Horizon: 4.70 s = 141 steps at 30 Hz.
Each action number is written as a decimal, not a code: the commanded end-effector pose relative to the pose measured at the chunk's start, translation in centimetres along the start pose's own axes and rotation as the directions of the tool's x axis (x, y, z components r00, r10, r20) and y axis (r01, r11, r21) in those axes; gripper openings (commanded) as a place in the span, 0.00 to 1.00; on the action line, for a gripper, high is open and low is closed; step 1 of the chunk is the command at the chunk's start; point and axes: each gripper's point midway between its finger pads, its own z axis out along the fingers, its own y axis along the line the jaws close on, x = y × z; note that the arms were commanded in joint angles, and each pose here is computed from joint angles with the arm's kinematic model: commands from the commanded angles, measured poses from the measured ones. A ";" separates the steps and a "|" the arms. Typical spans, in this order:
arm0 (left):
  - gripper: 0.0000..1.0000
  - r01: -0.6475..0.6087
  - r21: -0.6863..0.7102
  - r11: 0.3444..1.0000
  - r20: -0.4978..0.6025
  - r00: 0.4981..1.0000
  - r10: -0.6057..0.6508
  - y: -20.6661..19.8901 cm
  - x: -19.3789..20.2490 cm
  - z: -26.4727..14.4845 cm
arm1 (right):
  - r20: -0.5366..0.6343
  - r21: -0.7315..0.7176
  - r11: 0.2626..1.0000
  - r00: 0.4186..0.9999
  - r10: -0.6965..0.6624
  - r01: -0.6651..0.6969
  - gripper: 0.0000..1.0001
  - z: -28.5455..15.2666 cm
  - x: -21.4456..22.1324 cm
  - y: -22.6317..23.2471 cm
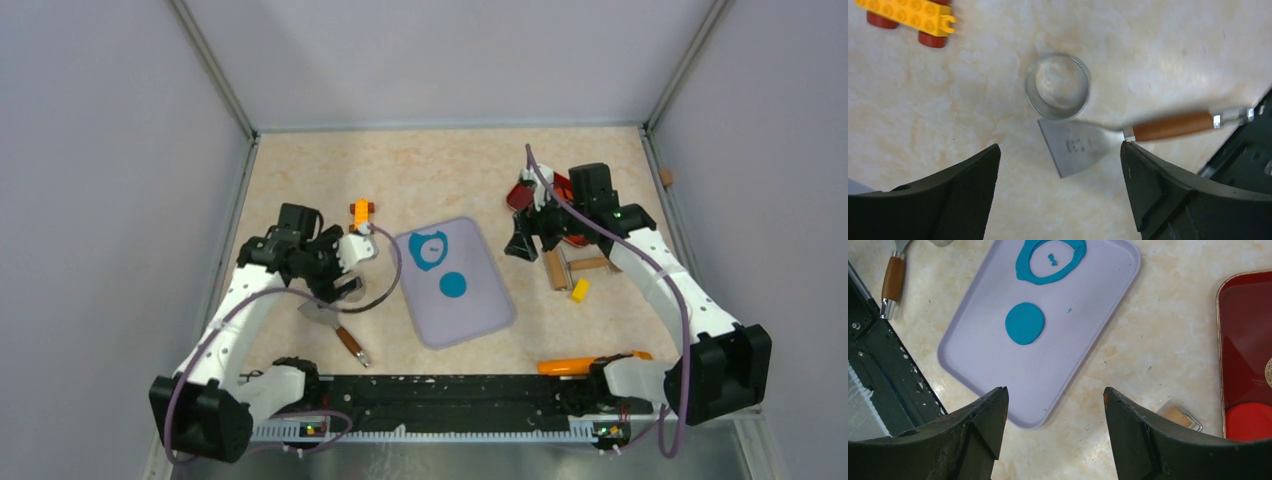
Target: Roll out the dumpling wrappers from the dough
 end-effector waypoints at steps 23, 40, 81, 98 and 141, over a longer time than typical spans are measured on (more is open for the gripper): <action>0.73 -0.754 0.447 0.481 0.155 0.595 0.789 -7.5 11.8 6.3 | 0.023 -0.014 0.999 0.999 0.042 -0.042 0.72 0.5 0.2 0.2; 0.00 -0.685 0.511 0.519 0.219 0.687 0.693 -11.5 10.3 0.1 | 0.025 -0.018 1.000 0.999 0.023 -0.022 0.72 0.1 -2.5 -0.2; 0.00 -0.087 0.213 0.973 0.458 0.889 -0.021 -4.9 -24.7 5.9 | -0.065 -0.443 0.778 0.881 0.468 -0.446 0.72 6.9 -8.0 5.1; 0.00 -0.079 0.197 0.977 0.457 0.889 -0.020 -4.5 -25.3 6.4 | -0.061 -0.406 0.799 0.886 0.460 -0.443 0.57 7.7 -7.4 4.8; 0.74 0.534 0.094 0.840 0.131 0.830 -0.542 0.6 -12.7 9.4 | 0.148 -0.374 0.862 0.896 0.419 -0.342 0.00 1.3 4.9 -4.6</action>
